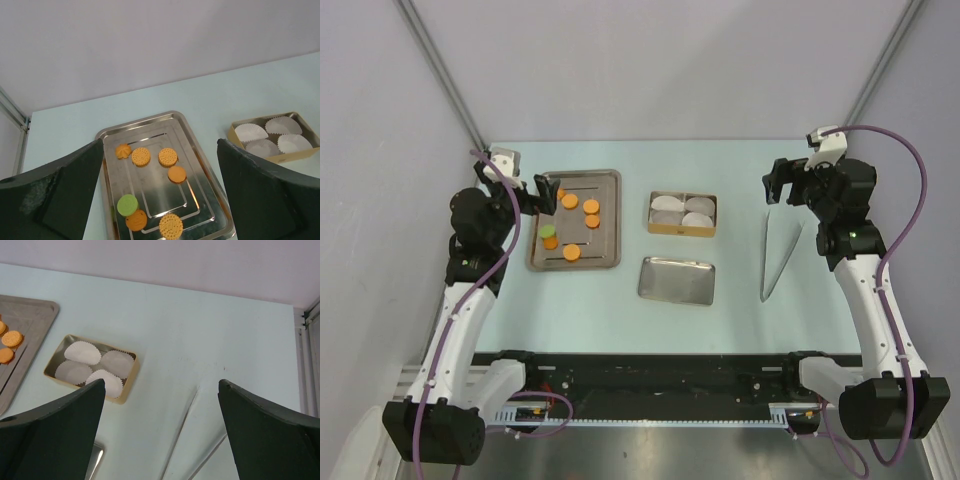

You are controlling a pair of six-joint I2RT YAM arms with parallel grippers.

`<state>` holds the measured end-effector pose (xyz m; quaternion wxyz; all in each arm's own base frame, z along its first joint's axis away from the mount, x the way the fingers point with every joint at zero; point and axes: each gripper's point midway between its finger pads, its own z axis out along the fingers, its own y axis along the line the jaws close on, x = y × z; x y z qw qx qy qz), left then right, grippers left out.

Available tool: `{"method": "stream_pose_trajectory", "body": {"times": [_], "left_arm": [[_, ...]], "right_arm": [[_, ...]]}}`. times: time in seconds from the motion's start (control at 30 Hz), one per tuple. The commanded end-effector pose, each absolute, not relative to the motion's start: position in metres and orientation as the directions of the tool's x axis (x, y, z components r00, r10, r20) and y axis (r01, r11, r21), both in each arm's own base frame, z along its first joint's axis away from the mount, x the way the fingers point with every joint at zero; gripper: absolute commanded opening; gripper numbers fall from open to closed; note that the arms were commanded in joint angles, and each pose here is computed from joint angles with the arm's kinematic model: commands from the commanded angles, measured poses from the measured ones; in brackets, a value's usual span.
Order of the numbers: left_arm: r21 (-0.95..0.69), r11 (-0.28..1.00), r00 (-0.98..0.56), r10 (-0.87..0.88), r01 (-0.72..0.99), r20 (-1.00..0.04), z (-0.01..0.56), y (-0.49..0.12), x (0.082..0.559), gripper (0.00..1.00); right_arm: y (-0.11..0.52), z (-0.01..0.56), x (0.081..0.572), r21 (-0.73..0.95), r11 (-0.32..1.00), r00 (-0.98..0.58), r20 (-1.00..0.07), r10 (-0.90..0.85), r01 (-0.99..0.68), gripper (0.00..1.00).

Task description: Pack the cookies

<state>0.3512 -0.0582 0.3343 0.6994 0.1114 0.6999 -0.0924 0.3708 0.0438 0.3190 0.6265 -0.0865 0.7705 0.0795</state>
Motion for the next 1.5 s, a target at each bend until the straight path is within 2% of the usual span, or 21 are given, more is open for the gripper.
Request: {"method": "stream_pose_trajectory", "body": {"times": [0.0, 0.57, 0.67, 0.8, 1.0, 1.13, 1.23, 1.47], "left_arm": [[0.06, 0.957, 0.067, 0.042, 0.283, -0.997, 0.35, -0.058, 0.348, 1.0], [0.069, 0.958, 0.06, 0.055, 0.278, -0.997, 0.348, -0.057, 0.348, 1.0], [0.076, 0.96, 0.05, 0.065, 0.271, -0.997, 0.343, -0.056, 0.349, 1.0], [0.074, 0.959, 0.035, 0.067, 0.272, -0.997, 0.334, -0.055, 0.349, 1.0], [0.071, 0.958, 0.014, 0.07, 0.277, -0.997, 0.325, -0.056, 0.352, 1.0], [0.074, 0.958, 0.008, 0.074, 0.277, -0.997, 0.321, -0.056, 0.352, 1.0], [0.078, 0.957, 0.0, 0.081, 0.278, -0.997, 0.317, -0.056, 0.352, 1.0], [0.072, 0.956, -0.031, 0.084, 0.285, -0.996, 0.303, -0.057, 0.355, 1.0]], "right_arm": [[0.041, 0.337, 0.369, 0.012, 0.977, -0.14, -0.99, -0.019, -0.215, 1.0], [0.033, 0.322, 0.366, 0.009, 0.982, -0.189, -0.982, -0.027, -0.186, 1.0], [0.018, 0.29, 0.37, -0.006, 0.997, -0.297, -0.954, -0.028, -0.074, 1.0], [0.014, 0.233, 0.363, -0.02, 0.998, -0.496, -0.867, -0.043, -0.053, 1.0], [0.012, 0.17, 0.358, -0.002, 1.0, -0.658, -0.753, -0.009, -0.011, 1.0], [0.018, 0.138, 0.359, -0.016, 1.0, -0.727, -0.686, -0.025, -0.019, 0.97], [0.023, 0.114, 0.361, -0.036, 0.999, -0.769, -0.637, -0.052, -0.037, 0.92], [0.031, 0.074, 0.367, -0.082, 0.995, -0.819, -0.566, -0.098, -0.063, 0.85]]}}
